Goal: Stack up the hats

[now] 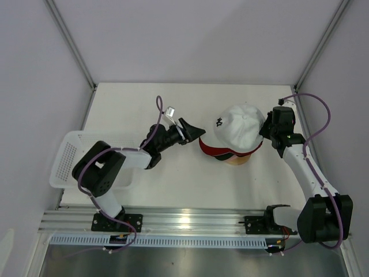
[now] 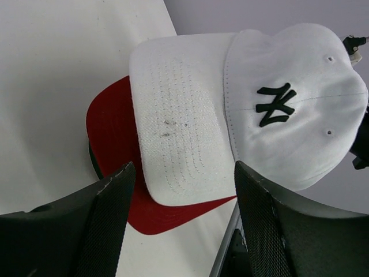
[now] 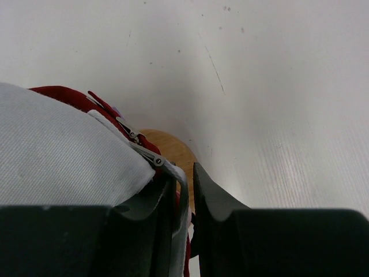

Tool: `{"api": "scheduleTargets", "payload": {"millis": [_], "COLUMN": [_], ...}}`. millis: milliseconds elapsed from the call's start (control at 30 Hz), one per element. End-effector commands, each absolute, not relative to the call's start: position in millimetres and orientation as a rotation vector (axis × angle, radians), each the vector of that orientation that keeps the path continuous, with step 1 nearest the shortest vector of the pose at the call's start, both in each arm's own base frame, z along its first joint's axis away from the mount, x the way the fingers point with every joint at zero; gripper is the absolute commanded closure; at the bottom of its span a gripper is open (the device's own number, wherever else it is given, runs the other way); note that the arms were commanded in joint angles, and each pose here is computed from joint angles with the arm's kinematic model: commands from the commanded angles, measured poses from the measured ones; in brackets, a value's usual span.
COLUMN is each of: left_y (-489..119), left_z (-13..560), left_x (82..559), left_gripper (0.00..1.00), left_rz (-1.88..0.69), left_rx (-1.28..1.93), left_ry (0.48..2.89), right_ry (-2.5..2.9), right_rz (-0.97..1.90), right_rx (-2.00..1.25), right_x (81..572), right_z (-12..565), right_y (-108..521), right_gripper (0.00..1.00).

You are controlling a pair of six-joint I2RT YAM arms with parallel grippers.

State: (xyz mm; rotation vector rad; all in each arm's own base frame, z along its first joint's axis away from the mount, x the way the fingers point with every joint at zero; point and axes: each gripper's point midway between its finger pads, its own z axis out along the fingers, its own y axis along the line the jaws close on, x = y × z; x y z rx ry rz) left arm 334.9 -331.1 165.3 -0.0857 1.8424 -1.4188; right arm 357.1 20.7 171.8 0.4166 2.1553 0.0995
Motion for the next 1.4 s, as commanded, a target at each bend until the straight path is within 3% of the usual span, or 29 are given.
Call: {"api": "scheduleTargets", "payload": {"millis": [0,200,567,667,700,800,1167,1367], "left_y": [-341,-348,-358,-359,-359,-356,-343,-338], "left_z": [194,190,183,187,190,192,181,150], "left_x": [341,349,352,349,349,347,323,316], "left_gripper": [0.27,0.28,0.41,0.63,0.77,0.99,0.99,0.99], "left_rz": [-1.499,-1.529,-1.628,-1.668,-1.679,-1.710,-1.833,-1.751], "left_rx": [-0.071,-0.111,-0.187,-0.197,-0.197,-0.248,-0.524,-0.585], "left_ry": [1.751,1.784,1.816,1.802,1.785,1.779,1.883,1.978], "right_ry": [2.203,2.203,2.201,2.207,2.206,2.200,2.202,2.213], "right_rz": [0.123,0.135,0.139,0.144,0.142,0.133,0.138,0.126], "right_rx": [0.375,0.373,0.368,0.368,0.368,0.371,0.371,0.380], "right_x": [346,348,348,349,349,348,349,349], "right_z": [163,161,161,160,160,161,161,156], "right_y": [30,32,33,34,33,32,33,31], "right_gripper": [0.78,0.78,0.78,0.78,0.78,0.78,0.78,0.78]}}
